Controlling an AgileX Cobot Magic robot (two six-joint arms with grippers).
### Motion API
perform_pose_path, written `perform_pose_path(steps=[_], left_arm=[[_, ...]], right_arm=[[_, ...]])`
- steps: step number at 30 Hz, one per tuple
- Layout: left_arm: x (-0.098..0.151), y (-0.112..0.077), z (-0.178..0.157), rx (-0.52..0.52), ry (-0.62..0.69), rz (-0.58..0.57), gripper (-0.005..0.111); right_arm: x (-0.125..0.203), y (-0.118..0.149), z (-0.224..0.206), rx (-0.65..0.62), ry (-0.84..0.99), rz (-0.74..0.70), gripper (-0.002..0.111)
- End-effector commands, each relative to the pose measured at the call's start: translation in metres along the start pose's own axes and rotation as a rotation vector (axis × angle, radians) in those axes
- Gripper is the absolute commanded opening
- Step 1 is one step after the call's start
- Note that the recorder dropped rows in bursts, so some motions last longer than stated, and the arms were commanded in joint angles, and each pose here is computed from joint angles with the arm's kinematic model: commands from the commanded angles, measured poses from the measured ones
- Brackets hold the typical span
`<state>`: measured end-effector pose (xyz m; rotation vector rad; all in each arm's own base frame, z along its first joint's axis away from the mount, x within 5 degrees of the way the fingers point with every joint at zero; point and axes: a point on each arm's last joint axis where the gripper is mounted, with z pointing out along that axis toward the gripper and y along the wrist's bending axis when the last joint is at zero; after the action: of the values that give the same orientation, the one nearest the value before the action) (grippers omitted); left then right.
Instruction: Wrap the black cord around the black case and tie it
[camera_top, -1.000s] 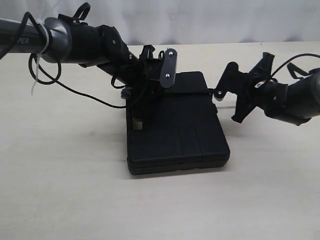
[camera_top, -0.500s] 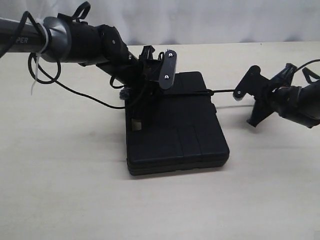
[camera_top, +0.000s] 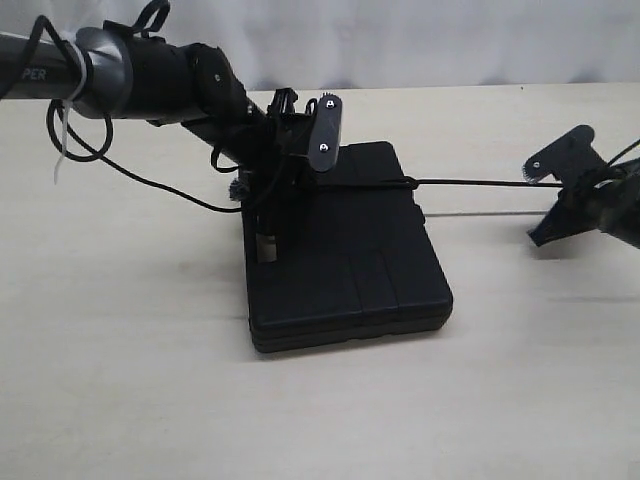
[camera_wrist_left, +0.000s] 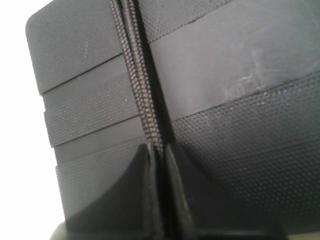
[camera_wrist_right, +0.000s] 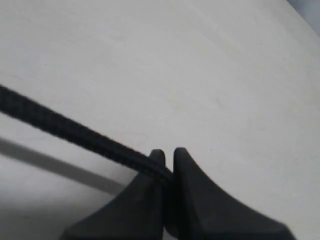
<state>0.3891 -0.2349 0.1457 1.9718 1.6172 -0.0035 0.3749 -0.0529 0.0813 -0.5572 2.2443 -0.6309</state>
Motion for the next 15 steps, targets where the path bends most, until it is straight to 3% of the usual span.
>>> perform_pose_path(steps=[1,8,11,15], left_arm=[[0.012,-0.001,-0.001,0.031,0.014,-0.035,0.004],[0.012,0.0,-0.001,0.012,0.017,-0.025,0.045],[0.011,0.0,-0.001,0.012,0.016,-0.025,0.054],[0.007,0.005,-0.012,-0.007,0.005,-0.021,0.054]], right_arm=[[0.004,-0.014,0.002,0.09,-0.003,0.14,0.009],[0.003,-0.016,0.001,0.101,-0.004,0.15,0.054],[0.0,-0.022,-0.005,0.129,0.004,0.216,0.06],[-0.007,-0.035,-0.018,0.147,0.007,0.326,0.06]])
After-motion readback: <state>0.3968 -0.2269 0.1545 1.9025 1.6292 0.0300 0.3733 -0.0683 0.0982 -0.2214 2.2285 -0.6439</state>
